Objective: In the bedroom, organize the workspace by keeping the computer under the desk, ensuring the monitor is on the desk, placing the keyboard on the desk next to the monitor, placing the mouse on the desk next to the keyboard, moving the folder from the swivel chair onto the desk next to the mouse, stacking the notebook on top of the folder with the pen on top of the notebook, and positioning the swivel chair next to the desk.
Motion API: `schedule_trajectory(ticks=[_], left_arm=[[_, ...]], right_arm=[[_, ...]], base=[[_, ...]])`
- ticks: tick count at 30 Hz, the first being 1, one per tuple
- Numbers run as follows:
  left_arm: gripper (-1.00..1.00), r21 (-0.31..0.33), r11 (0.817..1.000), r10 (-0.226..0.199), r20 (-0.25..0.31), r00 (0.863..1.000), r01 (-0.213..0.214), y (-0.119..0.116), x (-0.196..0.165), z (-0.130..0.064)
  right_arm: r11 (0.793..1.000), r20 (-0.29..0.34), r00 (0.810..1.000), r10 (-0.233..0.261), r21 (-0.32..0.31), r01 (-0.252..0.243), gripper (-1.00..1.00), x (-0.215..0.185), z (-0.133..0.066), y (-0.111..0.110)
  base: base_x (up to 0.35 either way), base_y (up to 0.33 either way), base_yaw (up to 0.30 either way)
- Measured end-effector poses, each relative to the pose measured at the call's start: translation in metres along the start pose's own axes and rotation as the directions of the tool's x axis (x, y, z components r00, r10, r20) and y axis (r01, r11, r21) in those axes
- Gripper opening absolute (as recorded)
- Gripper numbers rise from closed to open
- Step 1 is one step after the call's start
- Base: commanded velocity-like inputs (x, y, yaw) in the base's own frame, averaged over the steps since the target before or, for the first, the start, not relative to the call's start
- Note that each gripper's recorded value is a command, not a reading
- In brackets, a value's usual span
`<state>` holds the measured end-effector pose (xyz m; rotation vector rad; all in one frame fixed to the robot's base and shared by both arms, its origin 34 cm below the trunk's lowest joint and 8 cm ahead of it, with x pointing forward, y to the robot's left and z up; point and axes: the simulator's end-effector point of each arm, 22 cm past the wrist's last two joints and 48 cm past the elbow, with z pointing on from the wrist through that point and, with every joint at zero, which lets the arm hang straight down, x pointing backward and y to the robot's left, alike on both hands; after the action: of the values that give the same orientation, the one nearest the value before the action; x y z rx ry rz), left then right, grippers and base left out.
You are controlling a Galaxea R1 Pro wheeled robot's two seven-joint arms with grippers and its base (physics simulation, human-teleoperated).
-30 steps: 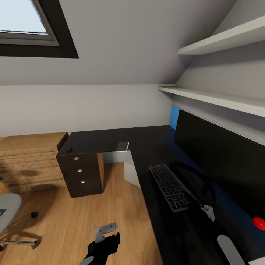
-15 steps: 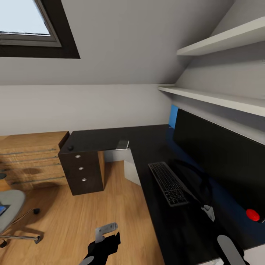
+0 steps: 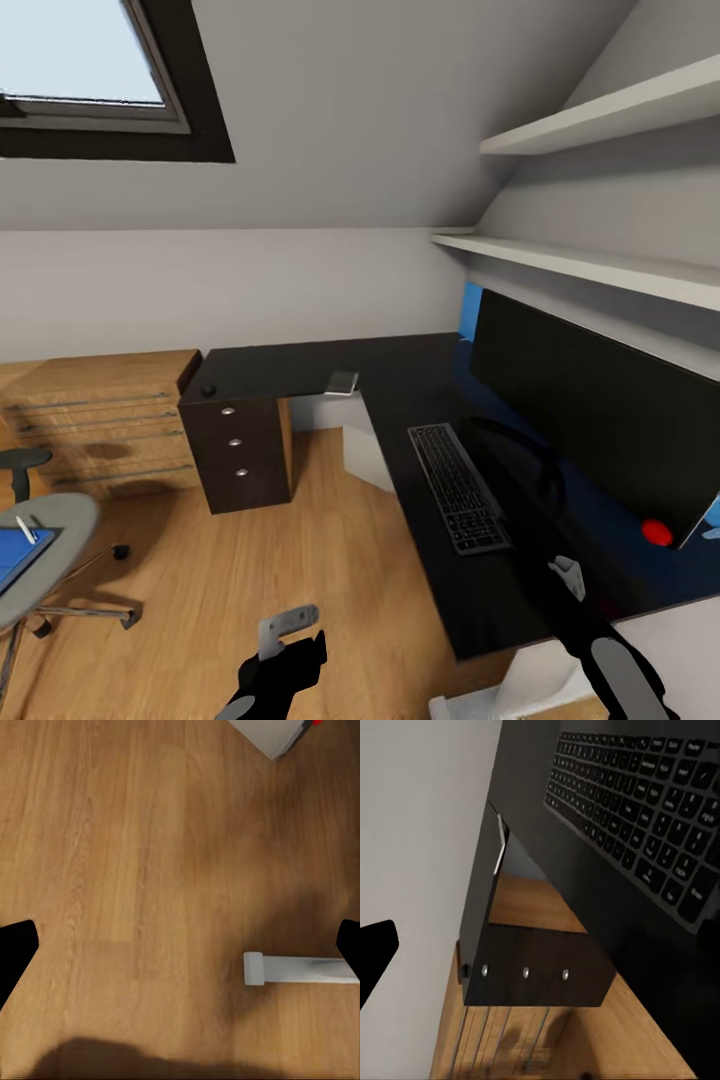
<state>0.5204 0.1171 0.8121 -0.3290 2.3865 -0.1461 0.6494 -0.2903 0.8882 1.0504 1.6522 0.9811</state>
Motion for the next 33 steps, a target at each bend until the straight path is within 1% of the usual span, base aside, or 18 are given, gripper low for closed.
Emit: schedule_trajectory(ticks=[5, 8, 11, 14, 18, 23, 25, 26, 28, 32, 33], left_arm=[[1.0, 0.0, 1.0, 0.0, 0.001, 1.0, 0.0, 0.0, 0.0, 0.0], [1.0, -0.002, 1.0, -0.001, 0.002, 1.0, 0.001, 0.001, -0.001, 0.0], [1.0, -0.002, 1.0, -0.001, 0.001, 1.0, 0.001, 0.001, -0.001, 0.0], [1.0, -0.002, 1.0, -0.001, 0.002, 1.0, 0.001, 0.001, -0.001, 0.0], [1.0, -0.003, 1.0, -0.001, 0.002, 1.0, 0.001, 0.002, -0.001, 0.0], [1.0, -0.003, 1.0, -0.001, 0.002, 1.0, 0.001, 0.002, -0.001, 0.0], [1.0, -0.003, 1.0, -0.002, 0.001, 1.0, 0.002, 0.002, -0.001, 0.0], [1.0, -0.004, 1.0, -0.002, 0.001, 1.0, 0.002, 0.002, -0.001, 0.0], [1.0, -0.004, 1.0, -0.003, 0.001, 1.0, 0.003, 0.003, -0.001, 0.0], [1.0, -0.006, 1.0, -0.004, -0.001, 1.0, 0.004, 0.003, -0.001, 0.001], [1.0, -0.012, 1.0, -0.003, -0.009, 1.0, 0.003, 0.005, 0.003, 0.002]], right_arm=[[1.0, 0.001, 1.0, -0.002, -0.005, 0.002, 1.0, -0.001, 0.0, 0.002], [0.999, 0.009, 1.0, -0.01, -0.034, 0.01, 1.0, -0.004, -0.001, 0.016], [0.997, 0.02, 1.0, -0.023, -0.075, 0.024, 1.0, -0.008, -0.003, 0.037], [0.996, 0.022, 0.999, -0.03, -0.088, 0.032, 1.0, -0.009, -0.003, 0.044], [0.995, -0.004, 0.999, -0.04, -0.096, 0.04, 1.0, 0.004, -0.002, 0.048], [0.99, -0.075, 0.994, -0.074, -0.124, 0.064, 1.0, 0.04, 0.001, 0.062], [0.989, -0.092, 0.993, -0.079, -0.135, 0.066, 1.0, 0.048, 0.0, 0.068], [0.988, -0.094, 0.992, -0.08, -0.14, 0.066, 1.0, 0.049, 0.0, 0.07], [0.984, -0.101, 0.991, -0.085, -0.164, 0.067, 1.0, 0.054, -0.001, 0.082], [0.983, -0.104, 0.991, -0.086, -0.171, 0.068, 1.0, 0.054, -0.002, 0.084], [0.983, -0.102, 0.991, -0.088, -0.169, 0.07, 1.0, 0.054, -0.002, 0.083]], base=[[-0.155, 0.289, 0.0], [-0.029, 0.32, 0.0], [-0.006, 0.326, 0.0], [-0.001, 0.327, 0.0], [0.0, 0.327, 0.0], [0.0, 0.328, 0.0], [0.0, 0.329, 0.0], [0.0, 0.329, 0.0], [0.0, 0.329, 0.0], [0.02, 0.324, 0.0], [0.144, 0.286, 0.0]])
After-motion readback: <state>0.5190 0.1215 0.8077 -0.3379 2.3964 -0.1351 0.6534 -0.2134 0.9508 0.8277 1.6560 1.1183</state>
